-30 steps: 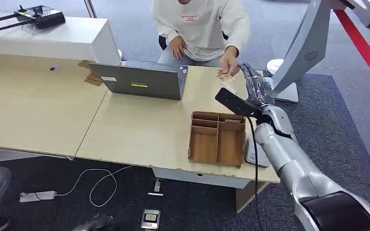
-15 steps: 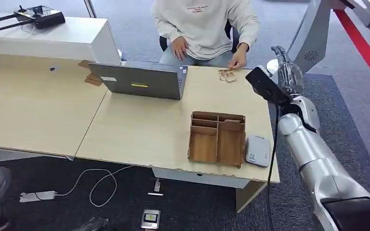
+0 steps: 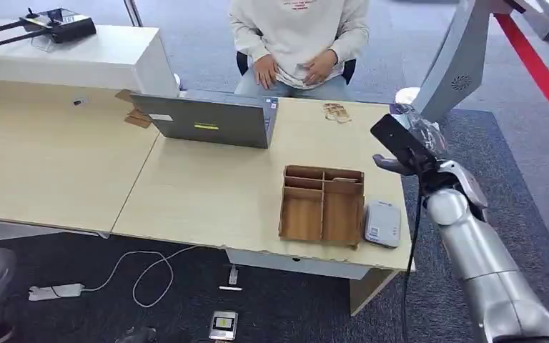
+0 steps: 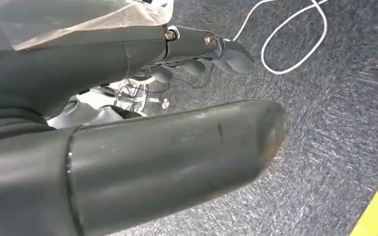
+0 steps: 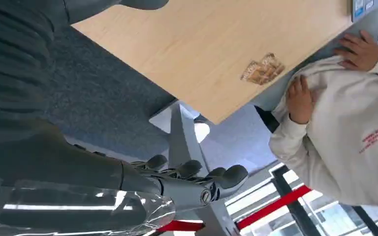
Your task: Pass the card to the sensor for recognition and then transmit it.
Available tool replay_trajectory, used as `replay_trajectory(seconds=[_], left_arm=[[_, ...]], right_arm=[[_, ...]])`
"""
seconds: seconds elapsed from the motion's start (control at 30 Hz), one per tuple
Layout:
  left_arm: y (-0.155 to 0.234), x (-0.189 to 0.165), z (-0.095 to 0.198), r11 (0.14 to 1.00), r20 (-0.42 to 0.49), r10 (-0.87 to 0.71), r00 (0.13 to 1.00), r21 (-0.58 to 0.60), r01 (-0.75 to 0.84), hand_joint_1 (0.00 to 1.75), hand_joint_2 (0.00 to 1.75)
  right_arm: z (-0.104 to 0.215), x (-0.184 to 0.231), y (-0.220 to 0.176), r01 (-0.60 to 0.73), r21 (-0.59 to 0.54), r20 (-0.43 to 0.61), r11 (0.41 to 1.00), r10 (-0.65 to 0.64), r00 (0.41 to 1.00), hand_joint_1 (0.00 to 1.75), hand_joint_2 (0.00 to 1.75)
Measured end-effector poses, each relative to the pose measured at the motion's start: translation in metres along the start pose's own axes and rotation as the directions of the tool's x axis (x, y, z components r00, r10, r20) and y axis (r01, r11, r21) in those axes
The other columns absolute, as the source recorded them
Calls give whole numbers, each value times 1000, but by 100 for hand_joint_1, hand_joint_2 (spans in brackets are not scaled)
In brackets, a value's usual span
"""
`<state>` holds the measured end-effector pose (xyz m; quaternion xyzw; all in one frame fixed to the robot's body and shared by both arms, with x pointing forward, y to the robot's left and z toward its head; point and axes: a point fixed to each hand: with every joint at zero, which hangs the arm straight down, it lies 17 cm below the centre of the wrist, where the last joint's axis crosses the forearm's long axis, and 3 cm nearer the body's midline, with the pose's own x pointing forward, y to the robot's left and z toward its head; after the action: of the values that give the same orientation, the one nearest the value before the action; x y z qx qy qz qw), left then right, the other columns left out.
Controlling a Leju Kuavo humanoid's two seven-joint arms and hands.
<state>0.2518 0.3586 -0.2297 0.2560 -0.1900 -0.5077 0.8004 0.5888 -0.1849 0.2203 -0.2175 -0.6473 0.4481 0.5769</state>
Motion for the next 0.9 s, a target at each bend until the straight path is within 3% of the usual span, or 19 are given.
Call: replay_trajectory(seconds=[0.37, 0.7, 0.9], left_arm=[[-4, -5, 1, 1000, -16, 6, 1000, 3, -5, 0, 0], [-3, -6, 1, 1000, -20, -1, 1000, 9, 1, 0, 0], [1, -3, 0, 1000, -19, -12, 1000, 14, 12, 0, 0]], right_arm=[[17, 40, -13, -27, 35, 126, 999, 22, 992, 0, 175], [22, 57, 3, -26, 40, 170, 999, 18, 985, 0, 175], [18, 73, 22, -87, -17, 218, 996, 89, 972, 0, 175]])
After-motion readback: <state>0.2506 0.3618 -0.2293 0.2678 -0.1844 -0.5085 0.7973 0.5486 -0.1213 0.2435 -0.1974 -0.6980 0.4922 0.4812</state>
